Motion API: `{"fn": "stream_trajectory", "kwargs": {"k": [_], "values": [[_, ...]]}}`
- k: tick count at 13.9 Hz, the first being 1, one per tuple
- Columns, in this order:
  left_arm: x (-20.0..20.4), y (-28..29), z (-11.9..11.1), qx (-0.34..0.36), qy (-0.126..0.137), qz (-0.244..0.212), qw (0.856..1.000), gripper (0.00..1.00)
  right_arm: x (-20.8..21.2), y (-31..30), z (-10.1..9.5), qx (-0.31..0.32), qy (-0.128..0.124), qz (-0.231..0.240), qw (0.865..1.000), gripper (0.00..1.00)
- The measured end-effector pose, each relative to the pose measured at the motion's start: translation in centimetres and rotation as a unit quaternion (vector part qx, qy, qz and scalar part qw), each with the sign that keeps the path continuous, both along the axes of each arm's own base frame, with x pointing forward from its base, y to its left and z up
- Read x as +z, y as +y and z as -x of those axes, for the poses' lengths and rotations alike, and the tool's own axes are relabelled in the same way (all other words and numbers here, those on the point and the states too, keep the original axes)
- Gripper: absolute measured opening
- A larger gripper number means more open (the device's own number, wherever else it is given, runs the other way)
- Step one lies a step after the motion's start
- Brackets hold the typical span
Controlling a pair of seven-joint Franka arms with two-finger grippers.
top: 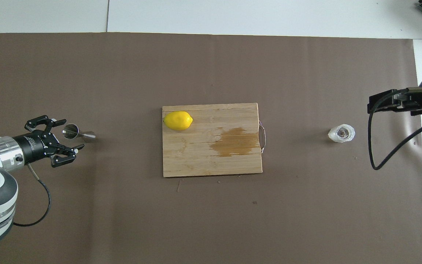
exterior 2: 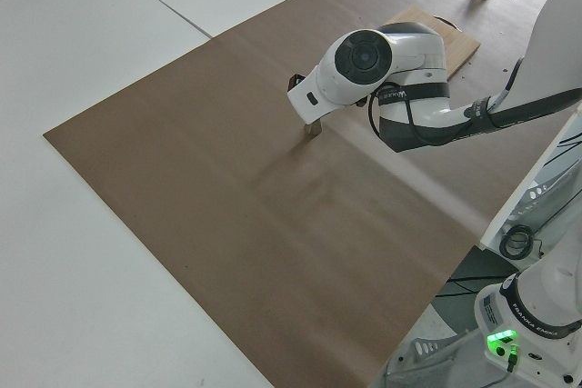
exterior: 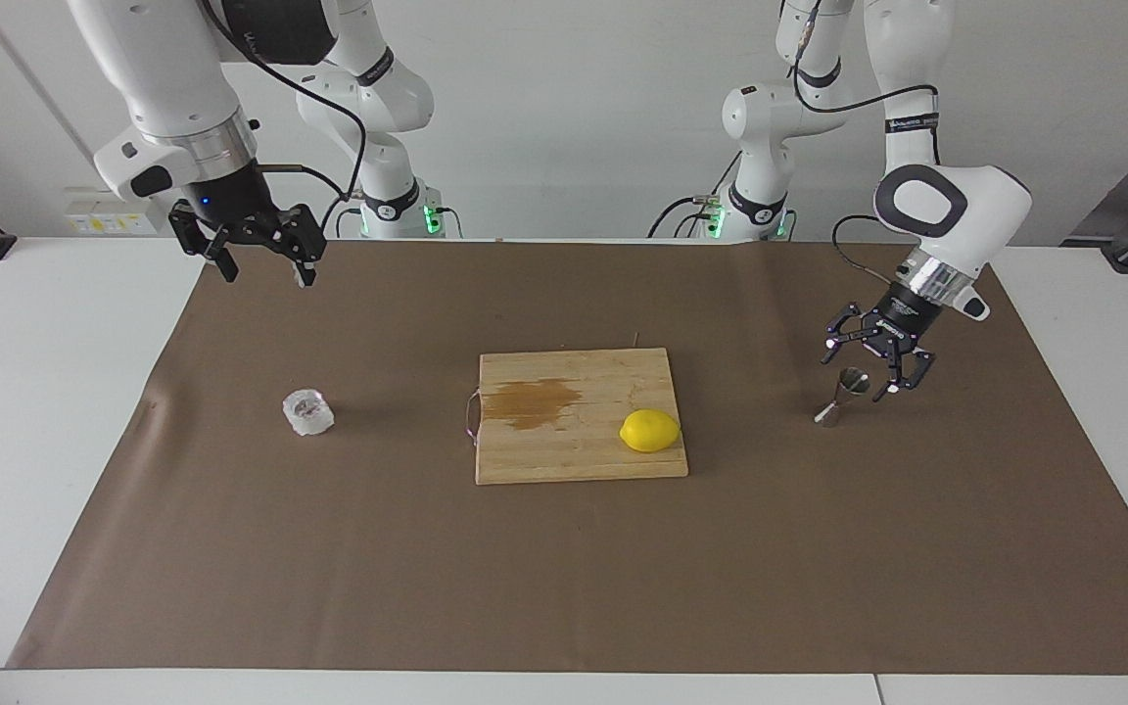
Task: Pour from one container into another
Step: 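Advance the left gripper around the metal cup and close it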
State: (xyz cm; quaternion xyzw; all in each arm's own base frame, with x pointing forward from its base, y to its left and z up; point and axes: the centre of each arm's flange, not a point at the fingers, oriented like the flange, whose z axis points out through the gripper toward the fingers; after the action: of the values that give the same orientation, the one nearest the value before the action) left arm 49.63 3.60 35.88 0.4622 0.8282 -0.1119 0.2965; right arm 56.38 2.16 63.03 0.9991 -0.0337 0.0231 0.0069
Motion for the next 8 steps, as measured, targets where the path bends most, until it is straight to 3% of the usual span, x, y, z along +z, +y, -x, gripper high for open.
{"fn": "stream_trajectory", "kwargs": {"k": [8], "values": [[-0.27,-0.42,0.14,0.004,0.001,-0.004,1.0,1.0,0.0,0.0,0.0,0.0,0.0,0.0,1.0,1.0]]}}
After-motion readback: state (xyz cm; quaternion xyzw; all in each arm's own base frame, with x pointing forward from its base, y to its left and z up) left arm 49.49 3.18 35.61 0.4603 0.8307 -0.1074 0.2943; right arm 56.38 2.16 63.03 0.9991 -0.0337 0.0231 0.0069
